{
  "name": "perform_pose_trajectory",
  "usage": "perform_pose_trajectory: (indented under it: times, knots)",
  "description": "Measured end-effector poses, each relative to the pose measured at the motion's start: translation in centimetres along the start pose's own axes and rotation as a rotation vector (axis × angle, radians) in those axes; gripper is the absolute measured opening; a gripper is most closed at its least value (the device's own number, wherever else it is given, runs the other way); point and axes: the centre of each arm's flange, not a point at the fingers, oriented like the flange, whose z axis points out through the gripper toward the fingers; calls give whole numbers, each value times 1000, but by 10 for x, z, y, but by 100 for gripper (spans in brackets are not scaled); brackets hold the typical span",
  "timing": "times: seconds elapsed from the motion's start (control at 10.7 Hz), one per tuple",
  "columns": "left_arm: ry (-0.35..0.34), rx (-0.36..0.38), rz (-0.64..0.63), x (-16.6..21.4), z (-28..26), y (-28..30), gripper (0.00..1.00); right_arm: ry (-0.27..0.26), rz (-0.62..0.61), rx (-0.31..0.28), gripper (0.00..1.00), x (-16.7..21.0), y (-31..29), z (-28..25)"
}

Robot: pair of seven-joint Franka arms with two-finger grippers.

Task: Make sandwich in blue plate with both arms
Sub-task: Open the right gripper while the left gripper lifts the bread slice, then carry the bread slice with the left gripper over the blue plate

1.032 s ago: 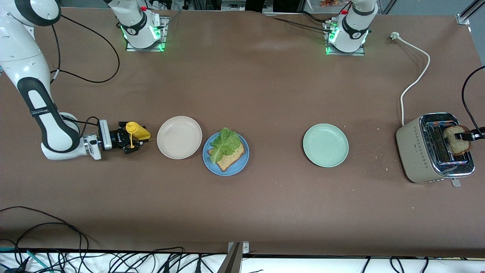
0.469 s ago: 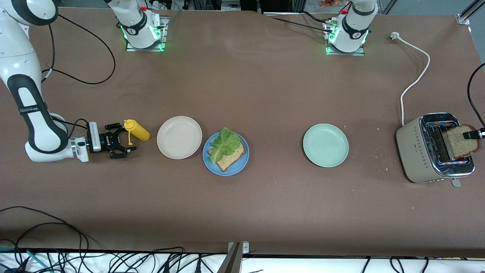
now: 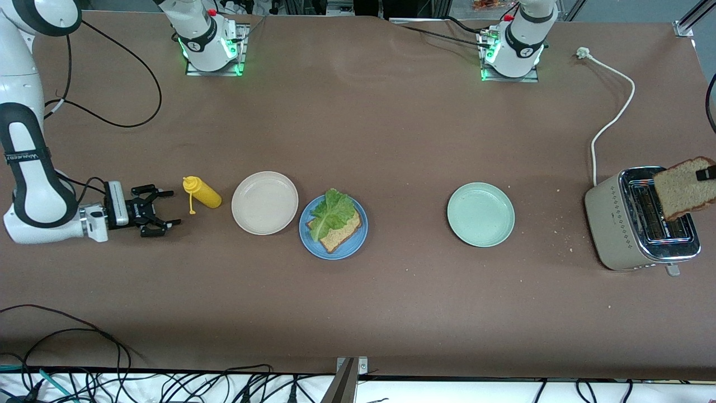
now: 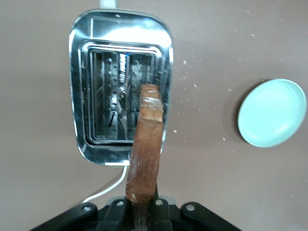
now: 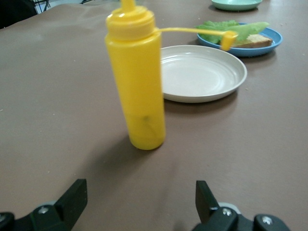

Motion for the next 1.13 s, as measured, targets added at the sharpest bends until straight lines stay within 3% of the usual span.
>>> perform_pose_trajectory:
  times: [0.28,0.47,0.75,1.13]
  knots:
    - [-45,-3,8,-30,-33,69,10,-96,94,4,100,39,29,-28]
    - [-81,-23,-92,-36,-33,151,10,-222,252,13,100,79,40,-52]
    - [-139,-131,-228,-49,-20,269,10,-361,448,-20,100,154,50,-84]
    - [-87,-323,-368,-53,36,407,10,-496,727,-110,100,238,57,-96]
